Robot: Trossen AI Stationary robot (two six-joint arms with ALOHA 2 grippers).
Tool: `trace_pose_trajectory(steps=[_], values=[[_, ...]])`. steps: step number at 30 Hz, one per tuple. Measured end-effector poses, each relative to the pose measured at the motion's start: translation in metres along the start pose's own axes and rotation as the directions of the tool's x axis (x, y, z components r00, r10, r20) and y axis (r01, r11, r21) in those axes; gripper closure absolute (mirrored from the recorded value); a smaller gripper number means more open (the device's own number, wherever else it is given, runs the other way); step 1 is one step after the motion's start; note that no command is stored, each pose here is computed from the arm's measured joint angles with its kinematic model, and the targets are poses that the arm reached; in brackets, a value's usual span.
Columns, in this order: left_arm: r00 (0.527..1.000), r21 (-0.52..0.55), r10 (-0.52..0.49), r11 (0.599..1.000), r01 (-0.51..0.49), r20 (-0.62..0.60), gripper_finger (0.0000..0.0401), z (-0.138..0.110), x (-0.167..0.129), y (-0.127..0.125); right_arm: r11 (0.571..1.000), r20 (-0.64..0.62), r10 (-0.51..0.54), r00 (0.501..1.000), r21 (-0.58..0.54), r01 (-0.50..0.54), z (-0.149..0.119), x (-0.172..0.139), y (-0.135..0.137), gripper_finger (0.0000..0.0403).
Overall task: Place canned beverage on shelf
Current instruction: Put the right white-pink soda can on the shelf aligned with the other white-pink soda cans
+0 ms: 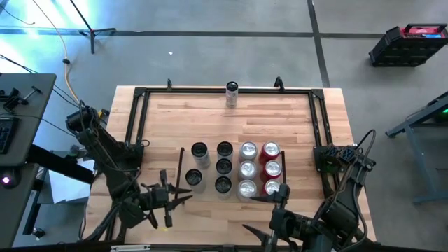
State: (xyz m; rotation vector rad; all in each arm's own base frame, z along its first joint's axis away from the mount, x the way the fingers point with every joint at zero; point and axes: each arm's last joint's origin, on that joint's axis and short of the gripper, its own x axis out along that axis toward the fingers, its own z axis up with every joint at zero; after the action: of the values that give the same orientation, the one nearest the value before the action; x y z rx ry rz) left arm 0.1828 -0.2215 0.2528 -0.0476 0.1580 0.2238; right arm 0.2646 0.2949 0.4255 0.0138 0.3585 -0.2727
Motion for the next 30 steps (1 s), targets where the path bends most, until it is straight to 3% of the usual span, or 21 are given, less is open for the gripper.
trace_pose_trajectory(steps=[18, 30], values=[[0.998, 0.03, 0.045, 0.999, -0.044, -0.041, 0.0398, 0.002, 0.003, 0.015, 1.0, -0.005, 0.007, 1.0, 0.0, -0.007, 0.0, 0.0, 0.0, 0.0071], [0.996, 0.029, 0.074, 0.997, -0.073, -0.047, 0.0401, 0.009, -0.001, 0.028, 0.998, -0.006, -0.02, 1.0, -0.061, 0.019, 0.003, 0.01, -0.005, 0.0071]])
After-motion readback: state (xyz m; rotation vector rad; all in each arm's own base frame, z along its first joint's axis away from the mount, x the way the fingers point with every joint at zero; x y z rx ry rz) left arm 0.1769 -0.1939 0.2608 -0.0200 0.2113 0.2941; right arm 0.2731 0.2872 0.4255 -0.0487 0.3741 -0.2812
